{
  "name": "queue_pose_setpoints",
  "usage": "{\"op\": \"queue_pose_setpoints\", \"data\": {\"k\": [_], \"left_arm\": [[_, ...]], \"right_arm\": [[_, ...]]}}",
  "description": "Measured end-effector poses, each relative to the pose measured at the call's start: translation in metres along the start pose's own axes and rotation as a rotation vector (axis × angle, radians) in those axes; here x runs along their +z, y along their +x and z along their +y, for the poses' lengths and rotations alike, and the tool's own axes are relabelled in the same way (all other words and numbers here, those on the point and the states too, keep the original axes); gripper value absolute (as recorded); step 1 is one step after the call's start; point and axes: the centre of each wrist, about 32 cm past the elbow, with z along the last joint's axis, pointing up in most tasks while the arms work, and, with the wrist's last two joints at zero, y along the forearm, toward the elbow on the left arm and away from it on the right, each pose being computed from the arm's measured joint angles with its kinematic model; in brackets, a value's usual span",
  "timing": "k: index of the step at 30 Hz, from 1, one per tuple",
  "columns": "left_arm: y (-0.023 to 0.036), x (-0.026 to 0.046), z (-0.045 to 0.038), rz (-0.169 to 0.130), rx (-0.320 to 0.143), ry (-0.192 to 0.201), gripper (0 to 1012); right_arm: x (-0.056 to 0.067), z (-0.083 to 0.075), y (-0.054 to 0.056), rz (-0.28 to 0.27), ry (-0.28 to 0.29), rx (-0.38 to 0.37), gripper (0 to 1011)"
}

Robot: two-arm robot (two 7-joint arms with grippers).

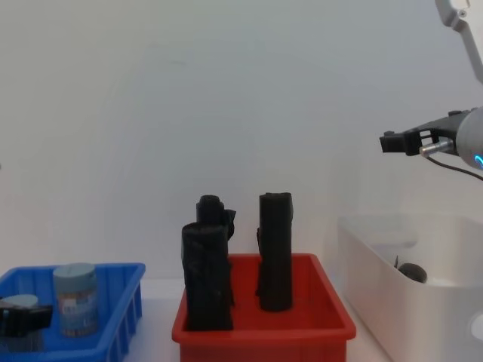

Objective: Pick the cotton swabs from the blue box and place them into the white box.

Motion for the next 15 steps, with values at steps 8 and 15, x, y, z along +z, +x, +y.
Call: {"op": "queue_pose_setpoints", "data": {"k": [8,15], "left_arm": [[-0.0034,0.0083,0.0010,-0.024,-0.010,-0.021,692],[-0.0079,0.0215,0.0040,-0.063,-0.009,-0.049,692]], "right_arm": [[0.000,0.000,0.000,0.000,0.000,0.000,1001],[0.000,0.000,0.000,0.000,0.000,0.000,1001]]}}
